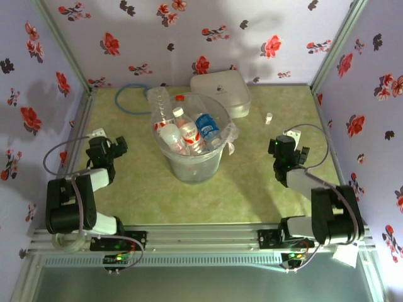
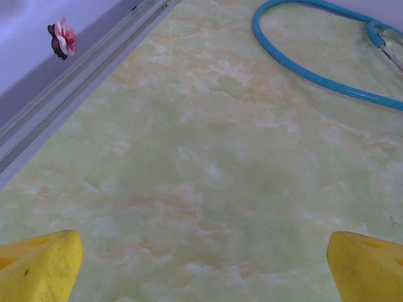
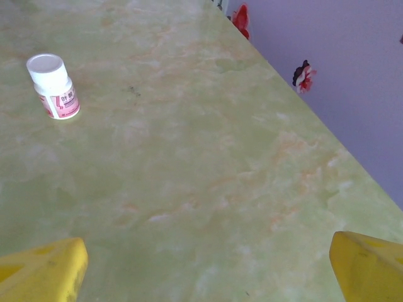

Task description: Put the plastic bottles in the bin

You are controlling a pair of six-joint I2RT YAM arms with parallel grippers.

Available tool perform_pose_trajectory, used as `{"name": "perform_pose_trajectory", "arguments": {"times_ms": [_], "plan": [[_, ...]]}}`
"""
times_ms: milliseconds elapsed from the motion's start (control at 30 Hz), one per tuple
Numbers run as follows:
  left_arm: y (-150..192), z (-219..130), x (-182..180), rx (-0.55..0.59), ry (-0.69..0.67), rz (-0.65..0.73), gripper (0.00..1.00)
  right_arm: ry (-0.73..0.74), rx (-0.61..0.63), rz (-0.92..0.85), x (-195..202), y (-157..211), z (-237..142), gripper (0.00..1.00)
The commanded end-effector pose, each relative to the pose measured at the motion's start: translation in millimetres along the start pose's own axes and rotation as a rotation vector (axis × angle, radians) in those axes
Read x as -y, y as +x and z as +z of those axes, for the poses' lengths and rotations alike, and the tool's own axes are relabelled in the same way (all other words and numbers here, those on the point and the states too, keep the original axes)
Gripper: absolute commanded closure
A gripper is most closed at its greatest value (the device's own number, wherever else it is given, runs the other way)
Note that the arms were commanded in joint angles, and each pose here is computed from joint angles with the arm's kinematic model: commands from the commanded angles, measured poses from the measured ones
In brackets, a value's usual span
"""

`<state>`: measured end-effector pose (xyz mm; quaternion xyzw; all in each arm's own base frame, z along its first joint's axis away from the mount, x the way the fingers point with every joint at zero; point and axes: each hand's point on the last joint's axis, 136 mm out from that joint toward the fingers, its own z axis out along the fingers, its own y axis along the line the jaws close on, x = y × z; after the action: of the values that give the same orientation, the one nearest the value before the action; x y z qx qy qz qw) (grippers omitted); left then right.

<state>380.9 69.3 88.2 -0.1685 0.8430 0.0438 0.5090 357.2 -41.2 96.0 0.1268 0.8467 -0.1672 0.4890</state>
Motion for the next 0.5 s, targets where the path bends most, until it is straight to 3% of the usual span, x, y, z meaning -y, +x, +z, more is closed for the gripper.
{"name": "perform_pose_trajectory", "arguments": {"times_ms": [0,133,200,300,367,467], "plan": [[-21.4,4.3,9.6,0.062,0.033,0.036,0.00,0.014,0.133,0.040,-1.1,-27.0,4.8,0.01],[-20.5,1.8,19.1,0.077,0.061,0.074,0.00,-0.015,0.197,0.096,-7.8,-24.5,19.0,0.01],[-18.1,0.4,30.4,0.092,0.085,0.126,0.00,-0.030,0.136,0.100,-7.4,-19.9,18.8,0.01],[-10.0,0.1,49.9,0.118,0.108,0.215,0.00,-0.117,0.160,0.096,-16.8,-10.9,17.3,0.01],[-8.2,-1.6,49.7,0.145,0.106,0.211,0.00,-0.089,0.246,0.135,-9.8,-13.8,20.8,0.00],[-2.8,-1.3,47.1,0.156,0.103,0.208,0.00,-0.096,0.148,0.121,-11.5,-7.0,24.9,0.01]]}}
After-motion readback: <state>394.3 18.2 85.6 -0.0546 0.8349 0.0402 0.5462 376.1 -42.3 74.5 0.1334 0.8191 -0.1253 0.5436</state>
